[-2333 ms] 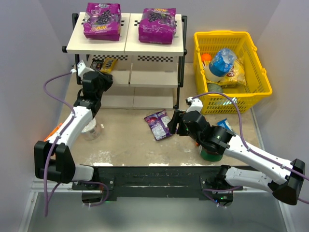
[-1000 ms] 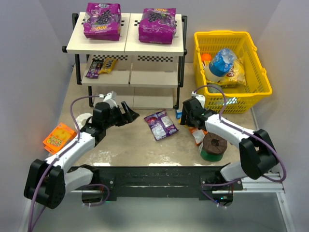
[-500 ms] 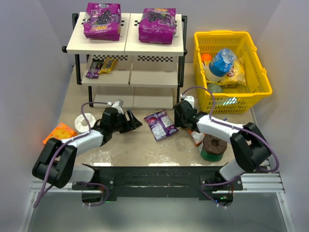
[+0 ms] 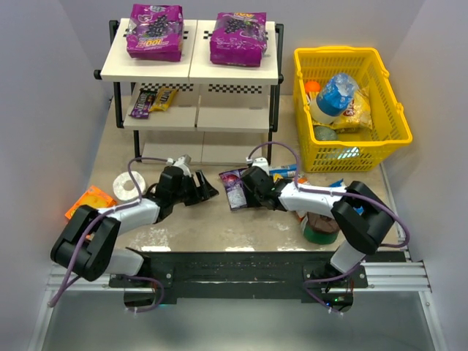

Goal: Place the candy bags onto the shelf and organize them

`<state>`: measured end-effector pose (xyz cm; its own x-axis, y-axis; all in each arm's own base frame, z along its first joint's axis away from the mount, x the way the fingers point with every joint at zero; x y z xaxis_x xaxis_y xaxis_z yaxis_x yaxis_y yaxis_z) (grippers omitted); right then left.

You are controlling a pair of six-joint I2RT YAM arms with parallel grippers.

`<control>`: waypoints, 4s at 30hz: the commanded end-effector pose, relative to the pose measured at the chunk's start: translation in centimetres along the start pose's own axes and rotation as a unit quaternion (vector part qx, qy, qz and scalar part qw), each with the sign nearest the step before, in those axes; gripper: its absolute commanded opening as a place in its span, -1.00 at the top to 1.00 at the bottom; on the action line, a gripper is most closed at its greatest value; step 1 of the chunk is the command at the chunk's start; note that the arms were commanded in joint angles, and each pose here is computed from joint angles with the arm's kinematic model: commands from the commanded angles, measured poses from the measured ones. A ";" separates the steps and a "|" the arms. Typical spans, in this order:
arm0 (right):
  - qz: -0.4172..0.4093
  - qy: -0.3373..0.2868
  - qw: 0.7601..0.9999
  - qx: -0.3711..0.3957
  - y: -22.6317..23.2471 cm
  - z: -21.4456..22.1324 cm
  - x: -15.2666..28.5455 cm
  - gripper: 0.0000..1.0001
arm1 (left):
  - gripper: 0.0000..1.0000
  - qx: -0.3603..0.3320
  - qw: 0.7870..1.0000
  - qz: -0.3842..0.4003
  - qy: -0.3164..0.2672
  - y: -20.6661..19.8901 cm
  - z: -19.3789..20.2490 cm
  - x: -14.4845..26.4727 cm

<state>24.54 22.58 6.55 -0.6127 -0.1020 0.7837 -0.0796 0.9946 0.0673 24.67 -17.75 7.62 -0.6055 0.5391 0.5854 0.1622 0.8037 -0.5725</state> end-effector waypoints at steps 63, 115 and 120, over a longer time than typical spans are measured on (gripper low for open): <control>-0.105 -0.034 0.993 -0.053 6.3 -4.1 3.6 0.53 | -0.65 0.206 0.969 -0.074 -0.116 -0.1 5.2 0.6; -0.120 -0.004 0.987 -0.109 4.9 -4.0 1.9 0.30 | 0.96 0.196 0.964 -0.101 -0.147 -0.2 3.8 -1.1; -0.145 -0.042 0.981 -0.123 4.4 -6.6 6.3 -0.14 | 1.00 0.171 0.965 -0.080 -0.181 -2.4 0.8 0.2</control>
<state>25.85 27.32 11.24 -0.5944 -0.3607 0.7187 -0.0653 0.9125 0.4039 22.37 -20.21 6.21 -0.8017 0.2976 0.5183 -0.2248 0.6534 -0.7229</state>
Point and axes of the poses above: each gripper's point midway between its finger pads, its own x axis back along the fingers, its own y axis along the line the jaws close on, z = x × y, the point moved 5 cm from there along x, back along the fingers, and after that the axes turned 8 degrees about -x, right-handed, at the moved point
